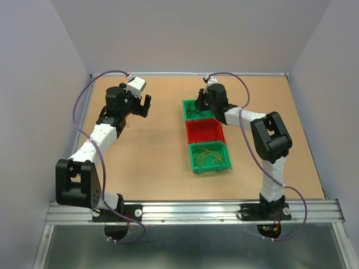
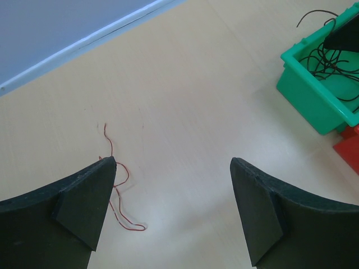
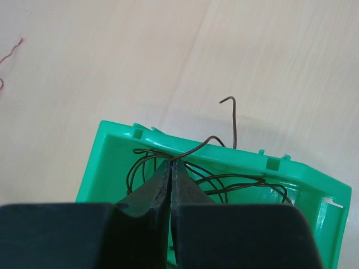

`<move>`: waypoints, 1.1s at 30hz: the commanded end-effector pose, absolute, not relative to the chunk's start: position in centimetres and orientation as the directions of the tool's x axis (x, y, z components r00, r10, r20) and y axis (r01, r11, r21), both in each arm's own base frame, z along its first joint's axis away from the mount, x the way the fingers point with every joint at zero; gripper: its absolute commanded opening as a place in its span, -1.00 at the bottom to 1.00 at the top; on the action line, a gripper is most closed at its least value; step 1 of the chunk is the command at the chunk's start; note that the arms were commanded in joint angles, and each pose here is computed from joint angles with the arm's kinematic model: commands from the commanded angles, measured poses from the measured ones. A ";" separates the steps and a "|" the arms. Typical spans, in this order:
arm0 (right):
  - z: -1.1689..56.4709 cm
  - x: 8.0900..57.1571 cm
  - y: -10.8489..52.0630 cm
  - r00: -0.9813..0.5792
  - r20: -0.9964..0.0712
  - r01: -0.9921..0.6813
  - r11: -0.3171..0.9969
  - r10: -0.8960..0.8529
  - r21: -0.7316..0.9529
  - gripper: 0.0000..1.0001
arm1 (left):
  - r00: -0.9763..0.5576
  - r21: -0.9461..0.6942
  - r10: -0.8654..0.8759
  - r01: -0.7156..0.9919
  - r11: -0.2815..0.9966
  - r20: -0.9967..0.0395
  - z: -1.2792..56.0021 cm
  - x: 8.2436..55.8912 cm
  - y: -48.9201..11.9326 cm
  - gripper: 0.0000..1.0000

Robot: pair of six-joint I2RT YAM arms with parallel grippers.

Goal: Untangle the cables

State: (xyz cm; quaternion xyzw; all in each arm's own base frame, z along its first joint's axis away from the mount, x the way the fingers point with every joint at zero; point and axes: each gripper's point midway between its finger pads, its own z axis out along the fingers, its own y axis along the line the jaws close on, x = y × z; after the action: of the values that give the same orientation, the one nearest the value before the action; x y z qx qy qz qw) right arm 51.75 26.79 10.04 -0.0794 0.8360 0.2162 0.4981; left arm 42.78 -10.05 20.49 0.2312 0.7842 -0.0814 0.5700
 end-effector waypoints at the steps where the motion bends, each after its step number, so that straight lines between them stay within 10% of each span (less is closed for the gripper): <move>1: 17.2 51.8 27.8 -0.327 -0.933 -0.438 0.852 0.148 0.288 -0.97 | -0.202 0.158 0.274 0.456 0.876 -0.940 21.3 43.1 -10.0 0.89; 17: 22.1 46.0 26.8 -0.207 -0.969 -0.567 0.791 0.133 0.230 -0.99 | -0.204 0.155 0.273 0.457 0.876 -0.940 21.3 43.0 -10.1 0.89; 33: 13.9 47.5 28.1 -0.484 -0.866 -0.577 0.790 -0.129 0.205 -0.99 | -0.196 0.161 0.274 0.452 0.877 -0.942 21.7 42.8 -9.9 0.89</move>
State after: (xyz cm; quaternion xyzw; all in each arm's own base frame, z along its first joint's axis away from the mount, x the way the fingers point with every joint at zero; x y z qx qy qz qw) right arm 46.34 27.11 14.04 -0.1827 0.8218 0.2517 0.4774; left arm 42.79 -10.03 20.48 0.2322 0.7840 -0.0804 0.5701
